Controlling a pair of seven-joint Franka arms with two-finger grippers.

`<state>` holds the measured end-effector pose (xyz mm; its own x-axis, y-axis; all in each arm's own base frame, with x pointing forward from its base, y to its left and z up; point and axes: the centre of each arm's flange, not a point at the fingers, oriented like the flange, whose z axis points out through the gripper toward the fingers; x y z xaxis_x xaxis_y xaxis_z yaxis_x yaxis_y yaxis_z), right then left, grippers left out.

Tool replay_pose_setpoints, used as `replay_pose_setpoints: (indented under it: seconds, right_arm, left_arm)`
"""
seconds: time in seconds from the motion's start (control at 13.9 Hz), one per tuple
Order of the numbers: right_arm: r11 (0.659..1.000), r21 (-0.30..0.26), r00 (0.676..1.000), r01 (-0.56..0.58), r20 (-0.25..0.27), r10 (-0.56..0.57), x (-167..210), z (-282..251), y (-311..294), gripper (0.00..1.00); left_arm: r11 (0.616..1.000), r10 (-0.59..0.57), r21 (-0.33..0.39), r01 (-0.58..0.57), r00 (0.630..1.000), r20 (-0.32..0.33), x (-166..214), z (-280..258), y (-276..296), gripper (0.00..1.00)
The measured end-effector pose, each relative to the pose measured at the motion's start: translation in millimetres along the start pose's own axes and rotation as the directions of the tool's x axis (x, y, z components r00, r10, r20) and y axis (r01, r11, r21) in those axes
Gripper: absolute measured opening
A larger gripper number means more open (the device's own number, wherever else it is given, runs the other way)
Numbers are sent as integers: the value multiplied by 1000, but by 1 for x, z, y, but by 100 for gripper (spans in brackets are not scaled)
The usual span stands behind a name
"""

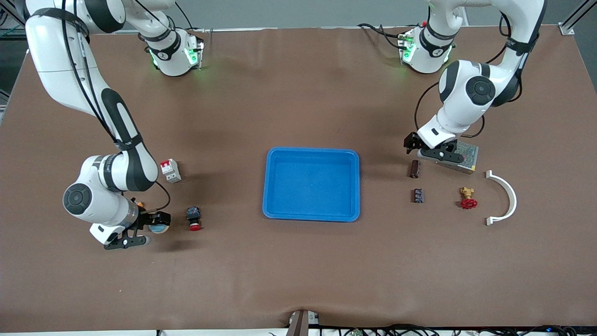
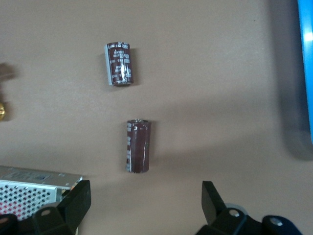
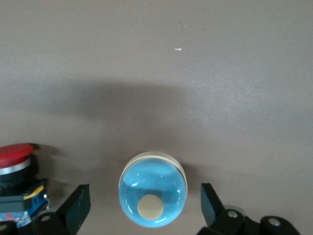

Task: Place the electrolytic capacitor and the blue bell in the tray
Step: 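Grasp the blue button with the right gripper while the left gripper grasps a capacitor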

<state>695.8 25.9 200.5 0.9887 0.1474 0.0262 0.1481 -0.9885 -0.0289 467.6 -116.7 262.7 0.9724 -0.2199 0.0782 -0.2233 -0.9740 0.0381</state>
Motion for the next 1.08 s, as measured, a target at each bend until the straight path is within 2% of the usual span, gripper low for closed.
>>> replay_pose_setpoints:
  seconds: [0.29,0.79,1.08]
  right_arm:
    - [1000,-18,1000,16,2,-16,-1,10,4,100]
    - [1000,-16,999,26,18,-26,-4,22,5,100]
    - [1000,-16,999,27,21,-26,-5,24,5,100]
  left_arm:
    - [1000,-5,-11,5,1000,-12,0,25,-1,100]
    - [1000,-5,-16,4,998,-58,1,68,-14,100]
    - [1000,-8,-13,7,998,-70,11,73,-25,100]
